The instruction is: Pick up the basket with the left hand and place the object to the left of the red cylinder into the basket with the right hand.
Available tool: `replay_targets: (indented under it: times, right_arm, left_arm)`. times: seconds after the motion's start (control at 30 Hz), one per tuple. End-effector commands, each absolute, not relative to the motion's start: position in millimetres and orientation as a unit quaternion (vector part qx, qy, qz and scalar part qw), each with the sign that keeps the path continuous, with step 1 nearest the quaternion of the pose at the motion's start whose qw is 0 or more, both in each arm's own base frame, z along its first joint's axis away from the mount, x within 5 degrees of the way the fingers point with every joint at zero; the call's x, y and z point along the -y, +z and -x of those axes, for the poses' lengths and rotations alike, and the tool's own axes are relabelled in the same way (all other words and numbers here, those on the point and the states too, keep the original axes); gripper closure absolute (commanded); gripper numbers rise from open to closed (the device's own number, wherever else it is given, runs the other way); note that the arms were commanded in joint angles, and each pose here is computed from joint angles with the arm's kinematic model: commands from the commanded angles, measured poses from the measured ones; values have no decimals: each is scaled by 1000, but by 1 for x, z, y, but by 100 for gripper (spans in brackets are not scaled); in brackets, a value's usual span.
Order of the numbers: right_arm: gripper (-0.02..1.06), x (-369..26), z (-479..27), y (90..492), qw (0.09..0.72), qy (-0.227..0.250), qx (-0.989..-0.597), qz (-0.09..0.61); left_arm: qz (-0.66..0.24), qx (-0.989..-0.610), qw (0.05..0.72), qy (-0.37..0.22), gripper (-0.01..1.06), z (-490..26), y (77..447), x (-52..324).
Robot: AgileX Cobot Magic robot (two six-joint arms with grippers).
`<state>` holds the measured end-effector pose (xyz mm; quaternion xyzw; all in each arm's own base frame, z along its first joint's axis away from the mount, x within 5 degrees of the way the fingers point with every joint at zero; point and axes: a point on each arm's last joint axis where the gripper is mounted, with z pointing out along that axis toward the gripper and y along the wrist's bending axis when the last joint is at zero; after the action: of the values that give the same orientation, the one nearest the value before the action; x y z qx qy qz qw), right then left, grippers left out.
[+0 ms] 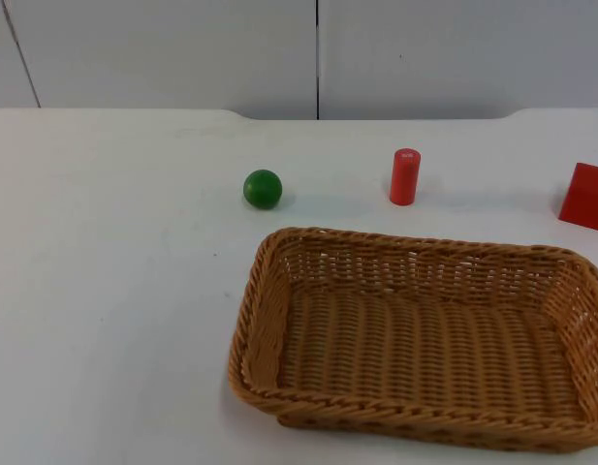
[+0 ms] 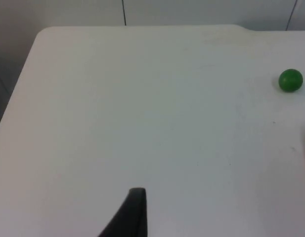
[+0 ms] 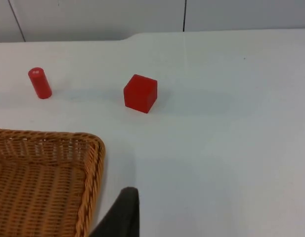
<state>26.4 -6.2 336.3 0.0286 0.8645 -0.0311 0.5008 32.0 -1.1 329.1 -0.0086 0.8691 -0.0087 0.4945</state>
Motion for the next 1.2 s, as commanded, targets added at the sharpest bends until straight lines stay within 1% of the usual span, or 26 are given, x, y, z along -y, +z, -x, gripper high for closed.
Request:
replay_targets:
  times: [0.0, 0.07, 0.1, 0.23, 0.27, 0.4, 0.43, 0.73, 0.87, 1.07, 1.17]
  right_arm:
    - [-1, 6, -44, 345, 497, -32, -867, -24]
    - [-1, 6, -61, 351, 487, -31, -872, -23]
    - [-1, 6, -61, 351, 487, -31, -872, -23]
    - [-1, 6, -101, 351, 459, -20, -888, -22]
    - [-1, 6, -101, 351, 459, -20, -888, -22]
    - [-1, 6, -130, 338, 416, -20, -909, -21]
    - [-1, 6, -130, 338, 416, -20, -909, -21]
    - [-1, 8, -172, 307, 320, -25, -947, -17]
    - [-1, 9, -178, 301, 304, -25, -952, -17]
    - [-1, 9, -177, 302, 306, -29, -951, -15]
    - [-1, 9, -178, 302, 307, -30, -951, -15]
  left_arm:
    - [10, -870, 493, -13, 0, -47, 337, 2]
    - [11, -875, 484, -17, 0, -61, 341, 2]
    - [11, -875, 484, -17, 0, -61, 341, 2]
    - [17, -887, 460, -36, 0, -91, 339, 4]
    - [17, -887, 460, -36, 0, -91, 339, 4]
    - [21, -899, 436, -42, 0, -109, 333, 5]
    - [21, -899, 436, -42, 0, -109, 333, 5]
    - [20, -922, 386, -40, 0, -132, 320, 4]
    - [21, -926, 375, -42, 0, -138, 317, 5]
    - [14, -934, 352, -51, 0, -154, 307, 7]
    - [-2, -942, 326, -79, 0, -174, 294, 12]
